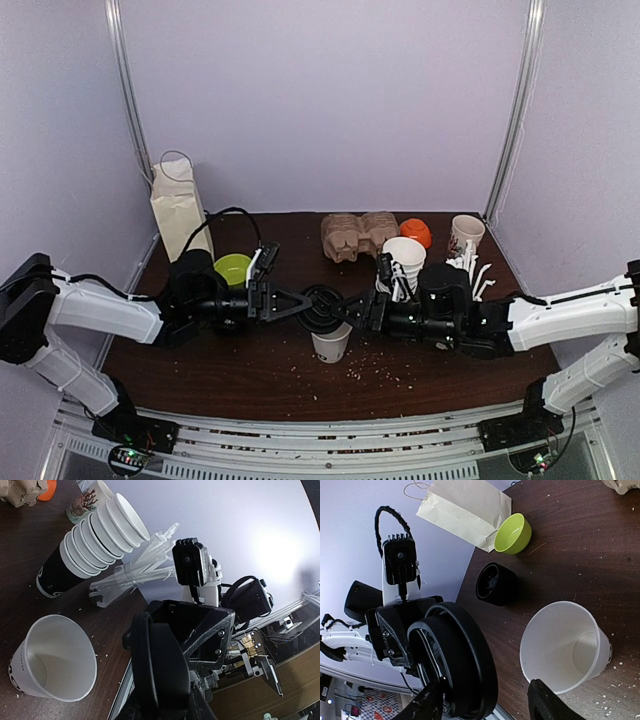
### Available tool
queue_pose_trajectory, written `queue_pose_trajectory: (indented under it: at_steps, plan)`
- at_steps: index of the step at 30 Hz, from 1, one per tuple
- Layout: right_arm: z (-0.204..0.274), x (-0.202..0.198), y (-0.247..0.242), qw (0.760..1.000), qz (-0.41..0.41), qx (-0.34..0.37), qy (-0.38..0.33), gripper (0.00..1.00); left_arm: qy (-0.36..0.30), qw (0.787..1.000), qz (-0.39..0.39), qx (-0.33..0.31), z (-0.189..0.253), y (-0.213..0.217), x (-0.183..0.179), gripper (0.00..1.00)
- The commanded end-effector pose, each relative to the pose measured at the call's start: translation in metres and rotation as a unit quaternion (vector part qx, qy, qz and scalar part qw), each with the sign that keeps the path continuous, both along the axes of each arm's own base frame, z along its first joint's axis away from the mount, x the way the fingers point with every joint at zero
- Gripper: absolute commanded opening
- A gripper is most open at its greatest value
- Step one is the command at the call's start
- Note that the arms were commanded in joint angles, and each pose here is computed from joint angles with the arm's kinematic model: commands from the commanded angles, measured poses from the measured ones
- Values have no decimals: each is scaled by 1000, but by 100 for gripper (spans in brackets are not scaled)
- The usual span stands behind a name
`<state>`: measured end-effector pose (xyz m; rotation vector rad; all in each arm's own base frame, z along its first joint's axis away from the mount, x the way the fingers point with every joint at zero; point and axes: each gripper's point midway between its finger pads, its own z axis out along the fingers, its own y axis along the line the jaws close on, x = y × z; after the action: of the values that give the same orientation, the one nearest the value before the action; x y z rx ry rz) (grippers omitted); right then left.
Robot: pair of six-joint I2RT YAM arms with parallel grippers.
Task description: Pack the takeout coffee
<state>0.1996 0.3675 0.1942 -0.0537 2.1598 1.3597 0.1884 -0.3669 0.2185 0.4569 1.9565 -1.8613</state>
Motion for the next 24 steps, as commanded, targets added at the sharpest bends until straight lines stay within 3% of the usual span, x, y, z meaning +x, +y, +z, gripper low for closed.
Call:
queue_pose_trajectory:
  at_steps: [1, 5, 14, 19, 24]
  plan:
    - [19, 2, 7, 999, 12, 45, -2, 55, -26, 999, -24, -41, 24, -7, -8, 0]
    - [23, -1, 11, 998, 24, 66, 2, 51, -24, 998, -29, -40, 22, -9, -8, 0]
    - [26, -1, 13, 997, 30, 67, -1, 25, -24, 999, -31, -32, 18, -11, -8, 0]
    - [23, 0, 10, 998, 26, 55, -8, 14, -27, 999, -20, -2, 7, -10, -5, 12]
    - [16, 2, 10, 999, 23, 39, -9, 11, -35, 999, -9, 32, -3, -5, -5, 41]
